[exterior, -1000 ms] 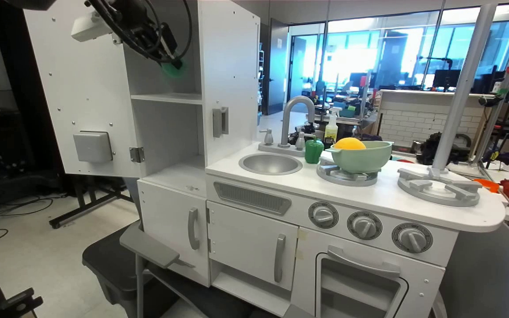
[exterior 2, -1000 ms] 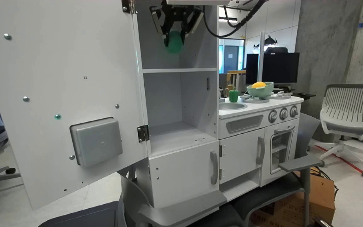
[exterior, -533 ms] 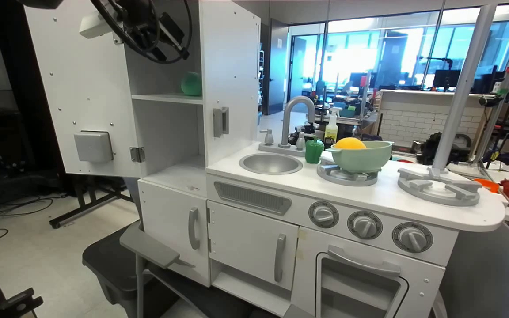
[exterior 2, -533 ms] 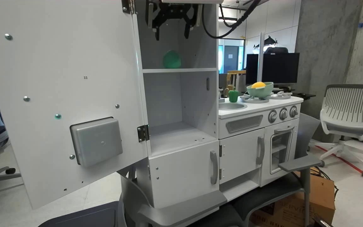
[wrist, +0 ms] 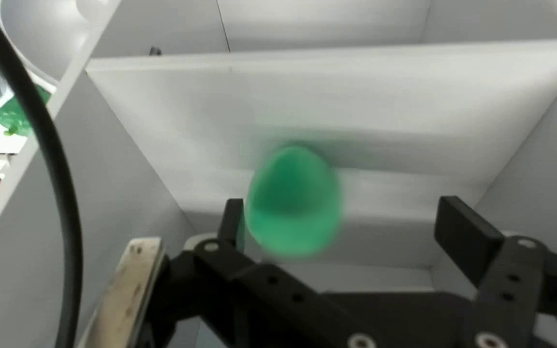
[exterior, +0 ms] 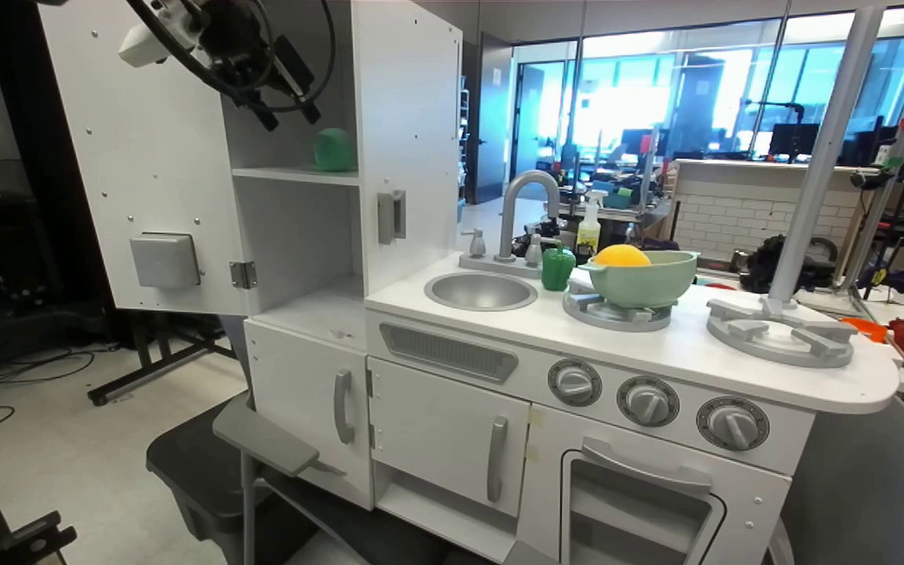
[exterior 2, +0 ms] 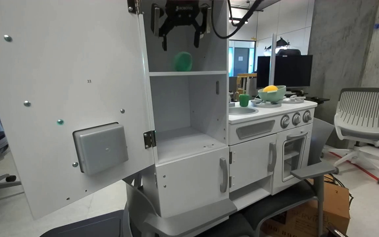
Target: Put the green and orange sponges inside the top part of the fridge then close it
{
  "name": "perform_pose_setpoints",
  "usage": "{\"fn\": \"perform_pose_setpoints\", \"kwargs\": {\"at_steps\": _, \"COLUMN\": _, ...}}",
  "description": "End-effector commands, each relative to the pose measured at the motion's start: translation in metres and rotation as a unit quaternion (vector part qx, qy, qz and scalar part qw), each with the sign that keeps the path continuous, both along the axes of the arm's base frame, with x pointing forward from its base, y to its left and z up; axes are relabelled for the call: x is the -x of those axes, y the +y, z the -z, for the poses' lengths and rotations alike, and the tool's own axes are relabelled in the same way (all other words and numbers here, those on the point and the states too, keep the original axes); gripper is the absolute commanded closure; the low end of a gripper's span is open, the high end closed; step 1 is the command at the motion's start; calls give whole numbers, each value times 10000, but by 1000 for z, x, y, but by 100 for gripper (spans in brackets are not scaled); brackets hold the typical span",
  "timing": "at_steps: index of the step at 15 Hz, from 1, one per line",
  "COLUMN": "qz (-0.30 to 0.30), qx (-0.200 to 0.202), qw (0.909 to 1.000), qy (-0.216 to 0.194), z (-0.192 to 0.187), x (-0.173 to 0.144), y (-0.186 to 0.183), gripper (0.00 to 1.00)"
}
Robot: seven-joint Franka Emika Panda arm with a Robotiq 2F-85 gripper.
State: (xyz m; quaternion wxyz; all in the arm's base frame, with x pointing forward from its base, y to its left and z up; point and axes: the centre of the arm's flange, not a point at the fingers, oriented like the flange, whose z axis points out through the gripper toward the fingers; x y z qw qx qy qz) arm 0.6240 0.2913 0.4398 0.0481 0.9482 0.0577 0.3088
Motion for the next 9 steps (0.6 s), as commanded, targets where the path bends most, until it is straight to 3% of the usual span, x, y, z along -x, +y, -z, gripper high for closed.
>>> {"fn": "perform_pose_setpoints", "kwargs": {"at_steps": 1, "qz": -370, "qx": 384, "qw": 9945, "qy": 904, "z": -48, "x": 45, "y": -27, "gripper": 0}}
{"fn": "perform_pose_setpoints", "kwargs": {"at_steps": 6, "qz": -796, "qx": 1095, "qw": 9667, "qy": 2171, "z": -117, "x": 87, "y": -76, "gripper": 0}}
{"fn": "perform_pose_setpoints", "kwargs": {"at_steps": 9, "qz": -529, "qx": 1371, "qw": 9566, "qy": 2515, "z": -166, "x": 90, "y": -141, "gripper": 0}}
